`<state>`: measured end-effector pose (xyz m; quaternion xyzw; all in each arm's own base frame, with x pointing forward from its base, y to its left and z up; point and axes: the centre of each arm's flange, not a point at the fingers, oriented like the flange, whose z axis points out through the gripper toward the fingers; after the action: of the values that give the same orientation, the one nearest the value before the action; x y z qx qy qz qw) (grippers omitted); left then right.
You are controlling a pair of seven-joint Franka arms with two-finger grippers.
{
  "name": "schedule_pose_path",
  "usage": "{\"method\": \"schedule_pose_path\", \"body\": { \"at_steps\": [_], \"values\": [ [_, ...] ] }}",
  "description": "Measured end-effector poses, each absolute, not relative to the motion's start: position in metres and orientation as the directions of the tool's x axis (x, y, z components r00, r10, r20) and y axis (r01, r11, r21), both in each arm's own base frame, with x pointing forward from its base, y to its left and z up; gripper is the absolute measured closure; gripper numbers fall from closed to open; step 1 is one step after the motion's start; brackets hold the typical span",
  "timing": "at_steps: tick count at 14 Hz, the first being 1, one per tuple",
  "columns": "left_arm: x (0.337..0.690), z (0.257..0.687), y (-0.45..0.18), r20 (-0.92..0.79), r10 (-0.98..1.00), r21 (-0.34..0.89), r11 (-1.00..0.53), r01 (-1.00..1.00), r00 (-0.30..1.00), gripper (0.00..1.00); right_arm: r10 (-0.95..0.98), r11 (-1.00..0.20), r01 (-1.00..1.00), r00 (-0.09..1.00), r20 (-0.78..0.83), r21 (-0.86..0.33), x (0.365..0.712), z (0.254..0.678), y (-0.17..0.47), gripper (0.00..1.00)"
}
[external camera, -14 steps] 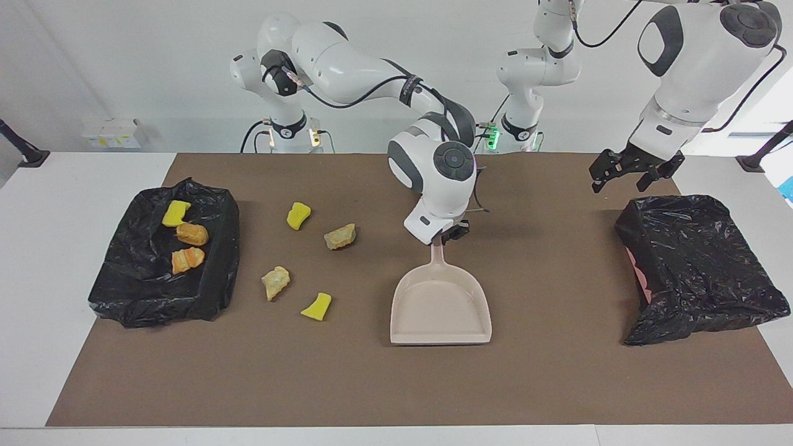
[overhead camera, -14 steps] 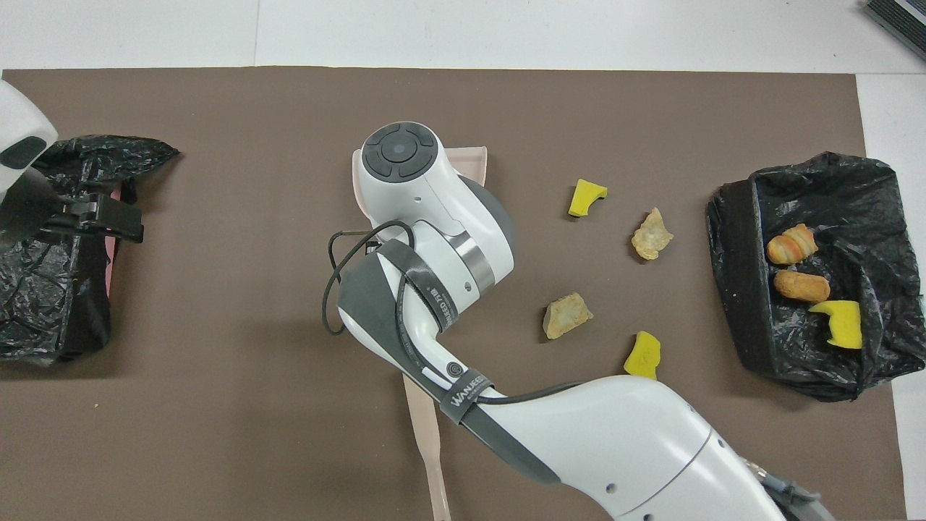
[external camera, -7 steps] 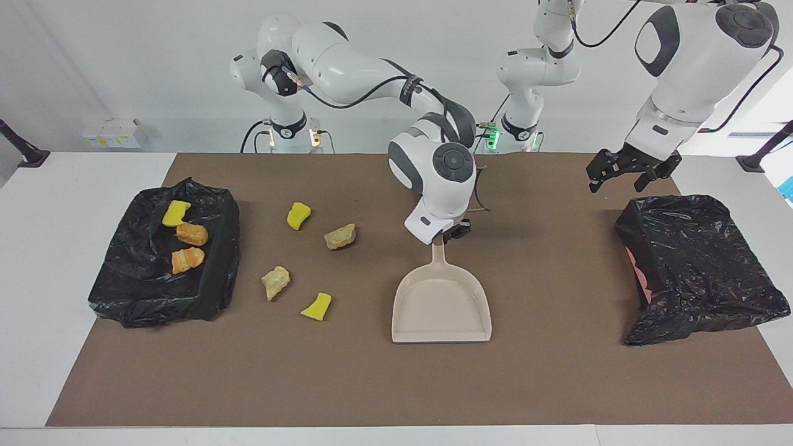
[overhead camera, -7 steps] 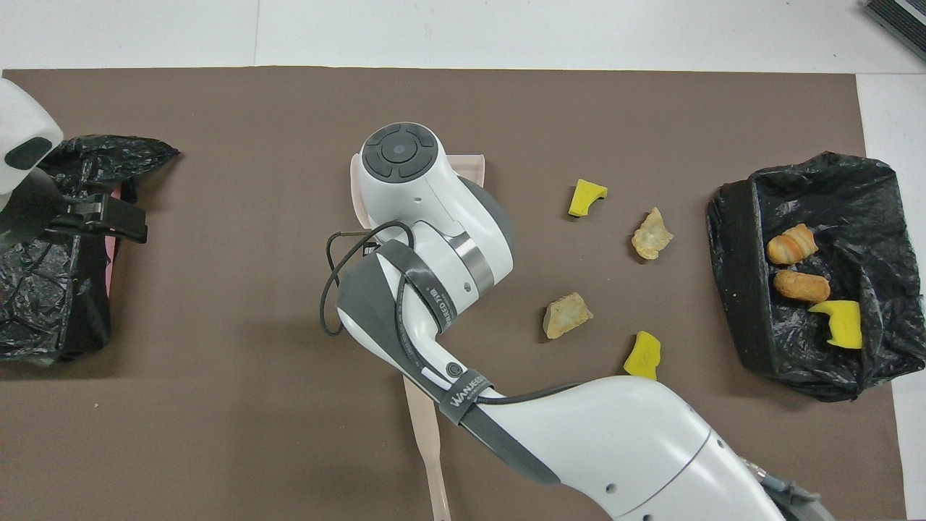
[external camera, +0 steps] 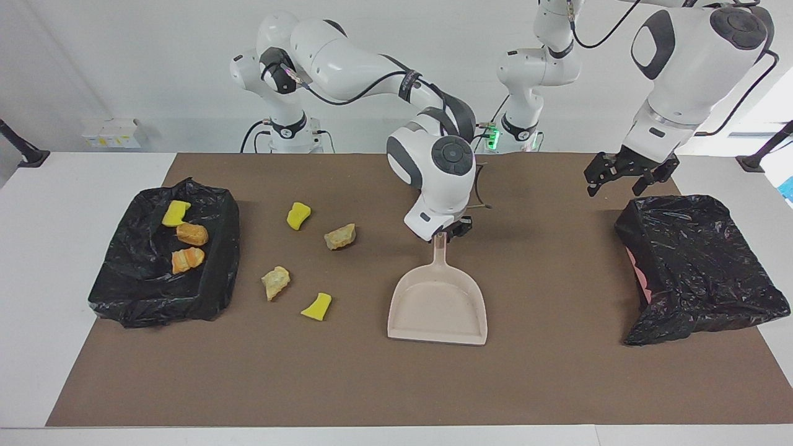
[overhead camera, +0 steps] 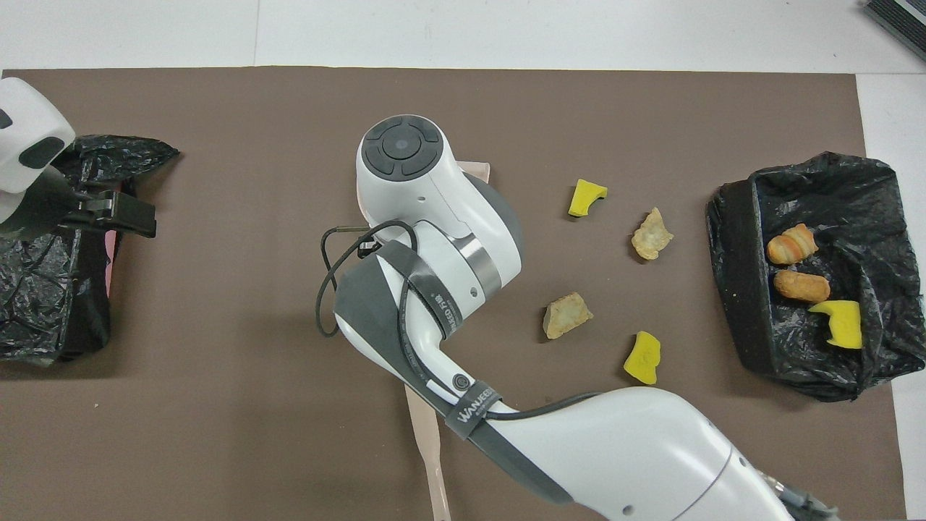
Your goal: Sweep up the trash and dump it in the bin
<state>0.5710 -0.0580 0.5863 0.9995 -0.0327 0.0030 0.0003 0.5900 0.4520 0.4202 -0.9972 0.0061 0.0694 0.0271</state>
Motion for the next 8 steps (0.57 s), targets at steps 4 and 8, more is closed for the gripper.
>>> {"method": "schedule_pose_path", "body": {
  "at_steps": [4, 8],
  "values": [
    [0.571, 0.574, -0.096, 0.037, -0.119, 0.009, -0.993, -0.119, 0.992, 0.00, 0.026, -0.999, 0.023, 0.989, -0.146, -0.022, 0.544, 0.465, 0.439, 0.27],
    [0.576, 0.558, -0.140, 0.069, -0.134, 0.071, -0.988, -0.139, 0.989, 0.00, 0.070, -0.997, 0.064, 0.979, -0.193, -0.036, 0.475, 0.503, 0.417, 0.00]
  ]
}}
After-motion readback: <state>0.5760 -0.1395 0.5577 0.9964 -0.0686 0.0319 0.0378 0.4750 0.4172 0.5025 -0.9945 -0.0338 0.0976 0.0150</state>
